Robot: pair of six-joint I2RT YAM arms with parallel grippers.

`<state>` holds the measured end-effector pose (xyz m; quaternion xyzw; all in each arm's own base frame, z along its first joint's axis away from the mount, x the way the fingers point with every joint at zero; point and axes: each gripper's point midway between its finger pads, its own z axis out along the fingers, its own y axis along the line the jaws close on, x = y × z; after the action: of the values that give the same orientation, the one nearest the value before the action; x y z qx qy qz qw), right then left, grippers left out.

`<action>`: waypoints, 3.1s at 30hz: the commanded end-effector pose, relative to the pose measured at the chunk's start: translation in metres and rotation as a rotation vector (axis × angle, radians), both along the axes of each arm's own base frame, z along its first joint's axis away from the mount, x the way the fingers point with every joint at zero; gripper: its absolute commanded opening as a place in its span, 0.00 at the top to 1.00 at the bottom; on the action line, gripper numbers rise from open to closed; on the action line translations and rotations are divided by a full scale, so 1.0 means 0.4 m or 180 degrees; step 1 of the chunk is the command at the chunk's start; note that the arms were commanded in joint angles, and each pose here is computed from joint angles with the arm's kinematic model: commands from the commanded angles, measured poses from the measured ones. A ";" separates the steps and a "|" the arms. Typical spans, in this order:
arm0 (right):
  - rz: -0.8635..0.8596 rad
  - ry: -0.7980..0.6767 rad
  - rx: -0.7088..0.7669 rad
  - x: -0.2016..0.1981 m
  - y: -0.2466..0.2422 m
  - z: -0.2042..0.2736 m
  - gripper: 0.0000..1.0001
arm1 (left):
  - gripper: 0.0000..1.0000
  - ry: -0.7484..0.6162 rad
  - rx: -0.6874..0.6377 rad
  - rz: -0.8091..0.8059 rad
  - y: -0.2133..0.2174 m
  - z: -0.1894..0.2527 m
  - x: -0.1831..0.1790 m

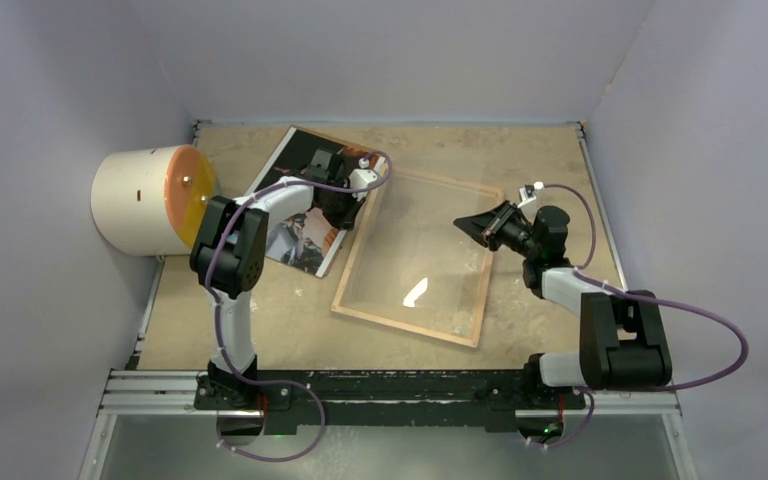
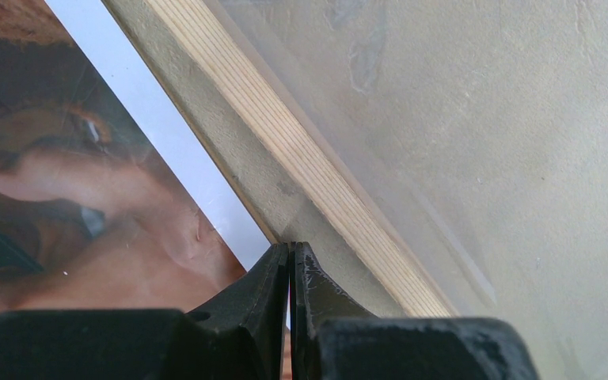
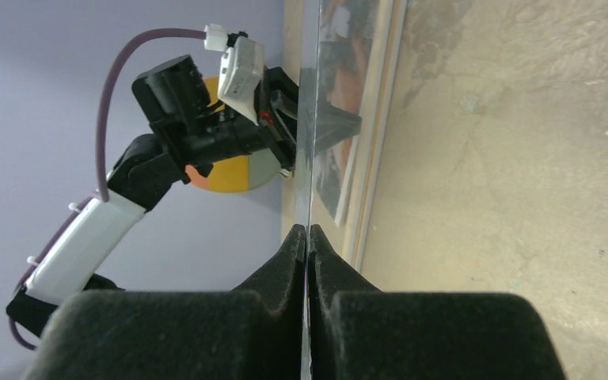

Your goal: Put the photo into the frame

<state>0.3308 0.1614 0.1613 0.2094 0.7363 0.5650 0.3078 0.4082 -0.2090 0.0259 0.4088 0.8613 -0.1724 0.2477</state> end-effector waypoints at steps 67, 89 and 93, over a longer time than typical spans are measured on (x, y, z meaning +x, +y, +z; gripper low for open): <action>0.0018 0.0514 -0.0600 -0.029 -0.052 -0.206 0.64 | 0.94 0.0300 0.0109 0.0013 0.025 -0.037 -0.056; -0.0006 0.0334 -0.0751 0.017 -0.061 -0.192 0.62 | 0.95 0.0313 0.0105 0.0001 0.024 -0.038 -0.058; 0.0000 0.0332 -0.0756 0.023 -0.061 -0.194 0.62 | 0.95 0.0315 0.0108 -0.0007 0.024 -0.039 -0.059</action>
<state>0.3270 0.1375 0.0763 0.2190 0.8144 0.4651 0.2695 0.4081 -0.2078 0.0257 0.4081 0.8620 -0.1718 0.2467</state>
